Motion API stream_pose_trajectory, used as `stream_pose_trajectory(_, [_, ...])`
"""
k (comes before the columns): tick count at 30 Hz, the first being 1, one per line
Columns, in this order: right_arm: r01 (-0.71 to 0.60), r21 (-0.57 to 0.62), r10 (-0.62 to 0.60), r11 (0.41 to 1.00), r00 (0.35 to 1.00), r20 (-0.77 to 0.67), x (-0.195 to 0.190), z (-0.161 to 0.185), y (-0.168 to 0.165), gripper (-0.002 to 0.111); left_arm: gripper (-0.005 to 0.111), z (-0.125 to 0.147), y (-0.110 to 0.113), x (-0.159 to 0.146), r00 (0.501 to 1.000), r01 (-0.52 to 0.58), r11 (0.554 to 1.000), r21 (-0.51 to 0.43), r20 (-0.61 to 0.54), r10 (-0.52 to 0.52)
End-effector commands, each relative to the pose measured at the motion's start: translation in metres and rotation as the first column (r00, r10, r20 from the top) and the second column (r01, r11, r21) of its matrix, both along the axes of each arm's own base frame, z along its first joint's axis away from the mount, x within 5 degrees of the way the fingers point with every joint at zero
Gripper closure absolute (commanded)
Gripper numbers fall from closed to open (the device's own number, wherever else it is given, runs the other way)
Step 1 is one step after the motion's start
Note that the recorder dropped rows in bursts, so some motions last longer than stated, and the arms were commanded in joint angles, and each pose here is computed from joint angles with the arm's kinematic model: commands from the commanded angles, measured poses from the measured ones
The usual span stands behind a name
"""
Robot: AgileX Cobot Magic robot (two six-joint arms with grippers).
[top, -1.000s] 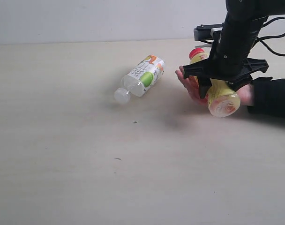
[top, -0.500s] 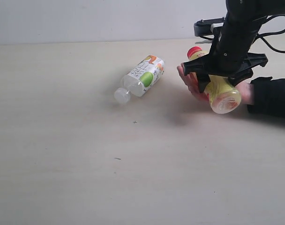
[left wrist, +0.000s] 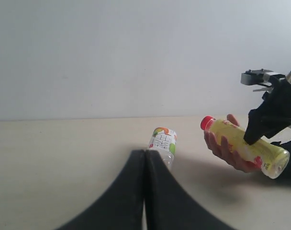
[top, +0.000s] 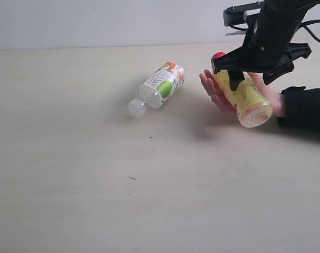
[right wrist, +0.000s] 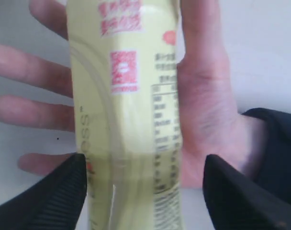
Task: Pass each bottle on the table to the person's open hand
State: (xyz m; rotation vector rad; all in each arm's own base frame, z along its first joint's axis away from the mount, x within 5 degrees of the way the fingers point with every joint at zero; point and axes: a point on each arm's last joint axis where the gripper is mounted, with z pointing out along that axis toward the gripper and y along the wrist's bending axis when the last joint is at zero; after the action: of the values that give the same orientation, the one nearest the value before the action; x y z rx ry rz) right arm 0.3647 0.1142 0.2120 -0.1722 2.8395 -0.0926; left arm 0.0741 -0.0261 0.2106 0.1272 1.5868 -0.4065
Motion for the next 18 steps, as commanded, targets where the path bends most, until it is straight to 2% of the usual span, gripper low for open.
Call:
stream_pose_trajectory(1, [-0.003, -0.005, 0.004, 1.000, 0.998, 0.067, -0.003, 0.022, -0.005, 0.044, 0.107, 0.001, 0.000, 0.000, 1.000, -0.003, 1.000, -0.004, 0.010, 0.003])
stream_pose_trajectory(4, [-0.011, -0.008, 0.012, 1.000, 0.993, 0.113, -0.006, 0.036, -0.008, 0.047, 0.107, 0.001, 0.000, 0.000, 1.000, -0.003, 1.000, -0.004, 0.010, 0.003])
stream_pose_trajectory(6, [-0.023, -0.009, 0.025, 1.000, 0.983, 0.181, -0.011, 0.056, -0.011, 0.061, 0.107, 0.001, 0.000, 0.000, 1.000, -0.003, 1.000, -0.004, 0.010, 0.003])
stream_pose_trajectory(7, [-0.051, 0.007, 0.047, 0.999, 0.966, 0.252, -0.017, 0.075, -0.010, 0.076, 0.107, 0.001, 0.000, 0.000, 1.000, -0.003, 1.000, -0.004, 0.010, 0.003])
stream_pose_trajectory(8, [-0.080, 0.019, 0.071, 0.997, 0.951, 0.302, -0.023, 0.086, -0.007, 0.085, 0.107, 0.001, 0.000, 0.000, 1.000, -0.003, 1.000, -0.004, 0.010, 0.003])
stream_pose_trajectory(9, [-0.145, 0.036, 0.116, 0.989, 0.900, 0.420, -0.038, 0.105, -0.001, 0.101, 0.107, 0.001, 0.000, 0.000, 1.000, -0.003, 1.000, -0.004, 0.010, 0.003])
stream_pose_trajectory(10, [-0.179, 0.050, 0.132, 0.983, 0.863, 0.488, -0.048, 0.114, 0.002, 0.108, 0.107, 0.001, 0.000, 0.000, 1.000, -0.003, 1.000, -0.004, 0.010, 0.003])
stream_pose_trajectory(11, [-0.243, 0.097, 0.137, 0.965, 0.784, 0.605, -0.069, 0.128, 0.008, 0.108, 0.107, 0.001, 0.000, 0.000, 1.000, -0.003, 1.000, -0.004, 0.010, 0.003])
stream_pose_trajectory(13, [-0.319, 0.125, 0.138, 0.940, 0.687, 0.714, -0.104, 0.146, 0.004, 0.108, 0.107, 0.001, 0.000, 0.000, 1.000, -0.003, 1.000, -0.004, 0.010, 0.003])
stream_pose_trajectory(15, [-0.334, 0.126, 0.135, 0.934, 0.659, 0.740, -0.133, 0.146, -0.009, 0.108, 0.107, 0.001, 0.000, 0.000, 1.000, -0.003, 1.000, -0.004, 0.010, 0.003])
stream_pose_trajectory(18, [-0.349, 0.049, 0.193, 0.936, 0.624, 0.757, -0.178, 0.124, -0.034, 0.108, 0.107, 0.001, 0.000, 0.000, 1.000, -0.003, 1.000, -0.004, 0.010, 0.003])
